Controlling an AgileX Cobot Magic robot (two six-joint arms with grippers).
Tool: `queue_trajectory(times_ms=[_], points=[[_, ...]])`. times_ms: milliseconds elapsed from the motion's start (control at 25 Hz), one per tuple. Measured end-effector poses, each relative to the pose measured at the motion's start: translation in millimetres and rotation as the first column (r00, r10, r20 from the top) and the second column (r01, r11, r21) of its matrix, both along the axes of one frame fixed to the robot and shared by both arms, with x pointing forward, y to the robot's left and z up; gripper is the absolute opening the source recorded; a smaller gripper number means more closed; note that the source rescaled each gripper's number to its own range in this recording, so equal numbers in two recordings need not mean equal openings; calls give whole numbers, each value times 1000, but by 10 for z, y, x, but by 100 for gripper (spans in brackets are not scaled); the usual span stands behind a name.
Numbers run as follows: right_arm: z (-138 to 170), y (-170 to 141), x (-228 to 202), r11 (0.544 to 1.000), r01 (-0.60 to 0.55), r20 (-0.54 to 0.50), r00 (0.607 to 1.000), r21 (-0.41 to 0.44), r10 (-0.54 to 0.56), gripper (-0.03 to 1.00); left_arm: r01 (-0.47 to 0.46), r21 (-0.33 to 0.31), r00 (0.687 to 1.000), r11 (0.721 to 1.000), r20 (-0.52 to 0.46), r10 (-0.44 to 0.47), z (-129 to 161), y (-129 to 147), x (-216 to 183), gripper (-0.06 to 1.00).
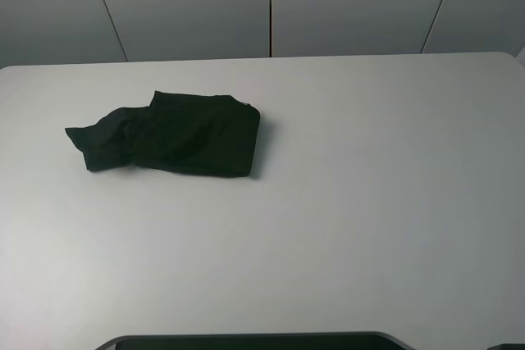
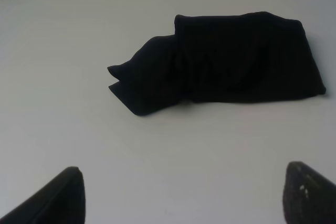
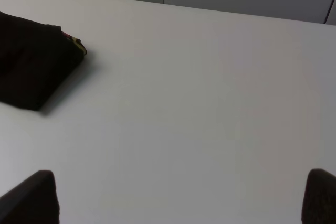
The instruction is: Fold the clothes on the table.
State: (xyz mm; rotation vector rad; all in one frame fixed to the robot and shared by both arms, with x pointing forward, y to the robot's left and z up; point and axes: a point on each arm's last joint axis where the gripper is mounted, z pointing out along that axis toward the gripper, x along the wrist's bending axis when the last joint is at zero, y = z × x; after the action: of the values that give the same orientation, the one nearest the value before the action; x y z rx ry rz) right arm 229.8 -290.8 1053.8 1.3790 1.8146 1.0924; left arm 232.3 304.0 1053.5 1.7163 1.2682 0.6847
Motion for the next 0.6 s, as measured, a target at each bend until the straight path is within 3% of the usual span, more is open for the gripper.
queue_trajectory(times_ms=[480,600], points=[[3,22,-6,999,-10,-7,1000,32,11,100,0,-4,1000,1000,-2,0,0,-4,-2,99],[3,22,-5,1000,-10,-4,1000,25,10,100,-36,-5,999,999,-2,36,0,-8,-3,99]])
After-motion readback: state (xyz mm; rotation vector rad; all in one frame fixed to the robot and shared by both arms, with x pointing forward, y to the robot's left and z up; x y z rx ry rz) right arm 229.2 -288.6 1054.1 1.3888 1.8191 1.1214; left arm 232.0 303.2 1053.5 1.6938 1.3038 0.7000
